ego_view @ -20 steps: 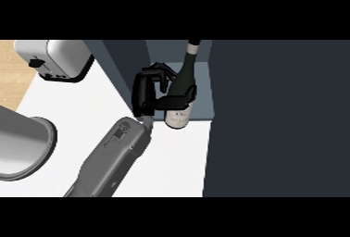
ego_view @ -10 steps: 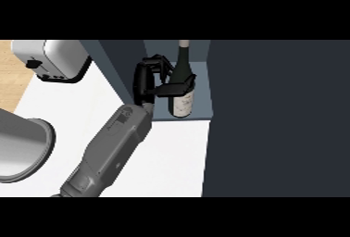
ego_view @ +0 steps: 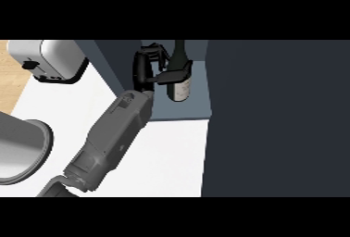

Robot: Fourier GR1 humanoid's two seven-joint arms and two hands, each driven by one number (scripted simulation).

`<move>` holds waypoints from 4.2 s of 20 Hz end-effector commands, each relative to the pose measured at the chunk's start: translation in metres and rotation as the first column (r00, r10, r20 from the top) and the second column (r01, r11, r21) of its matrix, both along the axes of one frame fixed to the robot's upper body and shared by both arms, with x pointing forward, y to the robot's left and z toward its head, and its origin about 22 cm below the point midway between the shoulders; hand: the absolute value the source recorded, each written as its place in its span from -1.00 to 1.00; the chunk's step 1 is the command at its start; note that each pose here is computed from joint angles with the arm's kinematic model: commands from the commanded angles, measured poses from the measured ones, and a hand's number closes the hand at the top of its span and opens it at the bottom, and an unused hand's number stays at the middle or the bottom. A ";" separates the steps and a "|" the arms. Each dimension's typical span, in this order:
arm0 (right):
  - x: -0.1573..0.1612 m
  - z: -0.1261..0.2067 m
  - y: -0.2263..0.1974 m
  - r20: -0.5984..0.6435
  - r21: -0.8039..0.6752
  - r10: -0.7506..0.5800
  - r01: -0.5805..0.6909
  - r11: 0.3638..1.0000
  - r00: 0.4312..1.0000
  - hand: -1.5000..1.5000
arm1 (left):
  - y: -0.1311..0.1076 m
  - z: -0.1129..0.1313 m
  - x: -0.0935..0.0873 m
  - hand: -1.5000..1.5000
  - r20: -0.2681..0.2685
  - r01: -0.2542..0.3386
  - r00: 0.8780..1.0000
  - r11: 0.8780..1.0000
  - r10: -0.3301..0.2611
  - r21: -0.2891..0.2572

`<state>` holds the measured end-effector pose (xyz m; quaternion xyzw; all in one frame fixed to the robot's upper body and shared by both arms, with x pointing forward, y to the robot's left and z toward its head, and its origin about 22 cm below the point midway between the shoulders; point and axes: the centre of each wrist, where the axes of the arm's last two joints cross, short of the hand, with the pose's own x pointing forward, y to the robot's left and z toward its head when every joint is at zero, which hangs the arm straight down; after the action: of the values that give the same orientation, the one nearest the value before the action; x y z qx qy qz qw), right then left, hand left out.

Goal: Pick up the wine, place it into the cabinet and close the cabinet

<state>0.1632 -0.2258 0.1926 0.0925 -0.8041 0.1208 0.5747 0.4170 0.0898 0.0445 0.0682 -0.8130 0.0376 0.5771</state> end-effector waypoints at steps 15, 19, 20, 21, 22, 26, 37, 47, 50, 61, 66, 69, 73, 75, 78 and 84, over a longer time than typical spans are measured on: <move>-0.006 0.000 0.003 0.044 0.039 0.047 -0.048 0.998 0.998 -1.00 | 0.023 -0.011 0.014 1.00 -0.059 -0.058 0.997 0.979 0.047 -0.196; -0.017 0.009 0.004 0.046 0.041 0.058 -0.059 0.997 0.997 -1.00 | 0.014 -0.012 0.013 1.00 -0.045 -0.078 0.996 0.981 0.071 -0.180; -0.025 0.009 0.000 0.040 0.032 0.078 -0.079 0.996 0.996 -1.00 | 0.008 0.001 0.019 1.00 -0.068 -0.082 0.995 0.981 0.071 -0.178; -0.013 0.008 0.008 0.021 0.047 0.058 -0.059 0.997 0.998 -1.00 | 0.023 -0.013 0.015 1.00 -0.045 -0.063 0.997 0.982 0.055 -0.176; -0.013 0.006 0.006 0.043 0.038 0.062 -0.064 0.997 0.997 -1.00 | 0.018 -0.006 0.018 1.00 -0.054 -0.066 0.997 0.982 0.057 -0.177; -0.010 0.004 0.010 0.036 0.046 0.066 -0.068 0.997 0.997 -1.00 | 0.029 -0.026 0.010 1.00 -0.053 -0.084 0.996 0.984 0.077 -0.155; 0.000 0.005 -0.001 0.047 0.012 0.064 -0.065 0.998 0.997 -1.00 | 0.042 -0.030 0.011 -1.00 -0.086 -0.133 0.988 0.990 0.129 -0.042; -0.008 0.009 0.010 0.048 0.021 0.062 -0.063 0.998 0.997 -1.00 | 0.027 -0.049 -0.002 -1.00 -0.094 -0.153 0.983 0.987 0.158 0.057; -0.008 0.004 0.009 0.047 0.045 0.080 -0.082 0.996 0.996 -1.00 | 0.038 -0.038 0.006 -1.00 -0.075 -0.167 0.983 0.986 0.166 -0.005; -0.016 0.010 0.010 0.044 0.050 0.088 -0.090 0.995 0.995 -1.00 | 0.035 -0.063 -0.010 -1.00 -0.043 -0.101 0.994 0.994 0.100 -0.032; -0.006 0.006 0.006 0.032 0.019 0.084 -0.085 0.996 0.996 -1.00 | 0.027 -0.046 -0.001 -1.00 -0.035 -0.045 0.998 0.999 0.044 -0.022; -0.015 0.014 0.012 0.052 0.040 0.100 -0.102 0.994 0.994 -1.00 | 0.032 -0.057 -0.006 -1.00 -0.048 -0.029 0.998 0.999 0.026 -0.044; -0.007 0.010 0.016 0.037 0.023 0.113 -0.114 0.993 0.993 -1.00 | 0.036 -0.067 -0.012 -1.00 -0.047 -0.020 0.999 0.999 0.018 -0.047; -0.008 0.008 0.017 0.040 0.030 0.091 -0.092 0.995 0.995 -1.00 | 0.030 -0.054 -0.005 -1.00 -0.015 0.010 1.000 0.998 -0.011 -0.066; -0.007 0.010 0.012 0.023 0.045 0.088 -0.089 0.995 0.996 -1.00 | 0.034 -0.061 -0.009 -1.00 -0.043 0.029 0.998 0.990 -0.036 -0.141; -0.008 0.005 0.011 0.030 0.038 0.082 -0.083 0.996 0.996 -1.00 | 0.036 -0.068 -0.015 -1.00 -0.028 0.049 0.998 0.982 -0.055 -0.182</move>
<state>0.1683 -0.2090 0.1960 0.1337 -0.8048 0.1355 0.5621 0.4162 0.1133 0.0012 0.0054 -0.8159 0.0726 0.5735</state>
